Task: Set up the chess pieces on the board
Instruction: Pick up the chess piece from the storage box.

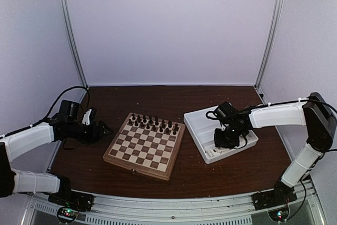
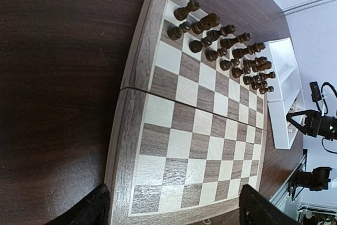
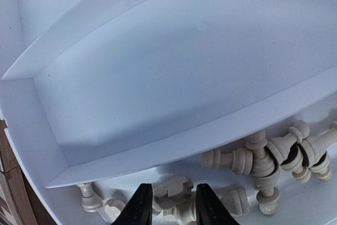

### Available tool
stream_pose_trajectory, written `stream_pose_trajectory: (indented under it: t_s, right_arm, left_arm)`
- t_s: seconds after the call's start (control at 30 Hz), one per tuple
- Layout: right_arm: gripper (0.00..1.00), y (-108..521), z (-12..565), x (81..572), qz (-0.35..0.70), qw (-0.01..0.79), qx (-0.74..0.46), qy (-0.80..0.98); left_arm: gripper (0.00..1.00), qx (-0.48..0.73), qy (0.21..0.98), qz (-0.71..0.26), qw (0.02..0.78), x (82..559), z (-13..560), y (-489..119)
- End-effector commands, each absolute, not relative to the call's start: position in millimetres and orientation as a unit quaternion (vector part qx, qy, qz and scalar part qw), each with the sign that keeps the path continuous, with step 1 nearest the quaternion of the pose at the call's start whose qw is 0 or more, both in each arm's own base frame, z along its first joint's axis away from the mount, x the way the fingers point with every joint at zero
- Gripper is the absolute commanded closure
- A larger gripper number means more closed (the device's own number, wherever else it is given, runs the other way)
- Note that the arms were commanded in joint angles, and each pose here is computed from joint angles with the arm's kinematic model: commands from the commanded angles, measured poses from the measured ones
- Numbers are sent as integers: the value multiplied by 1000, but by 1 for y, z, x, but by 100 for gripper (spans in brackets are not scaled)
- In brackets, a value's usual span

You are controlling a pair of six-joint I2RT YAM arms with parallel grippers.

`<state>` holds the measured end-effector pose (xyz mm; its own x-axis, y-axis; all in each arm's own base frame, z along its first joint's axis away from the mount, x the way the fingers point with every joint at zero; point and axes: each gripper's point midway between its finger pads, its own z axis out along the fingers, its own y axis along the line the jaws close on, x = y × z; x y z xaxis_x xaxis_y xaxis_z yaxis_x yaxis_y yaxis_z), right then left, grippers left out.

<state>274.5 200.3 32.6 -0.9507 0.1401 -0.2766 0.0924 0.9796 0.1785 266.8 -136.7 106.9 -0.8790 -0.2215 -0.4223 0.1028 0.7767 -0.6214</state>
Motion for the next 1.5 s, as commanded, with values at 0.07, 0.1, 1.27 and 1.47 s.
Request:
stream_pose_trajectory:
  t_s: [0.07, 0.1, 1.27, 1.47]
  right_arm:
    - [67, 196, 47, 272, 83, 165, 56, 981]
    - [67, 195, 48, 271, 83, 168, 55, 981]
    - [66, 187, 28, 266, 81, 140, 260, 952]
    - [68, 197, 13, 268, 81, 124, 250, 957]
  left_arm:
    - [15, -11, 906, -332, 264, 271, 124, -139]
    - [15, -11, 905, -332, 265, 270, 125, -139]
    - [14, -9, 894, -352, 279, 273, 142, -144]
    - [14, -7, 895, -347, 281, 274, 142, -142]
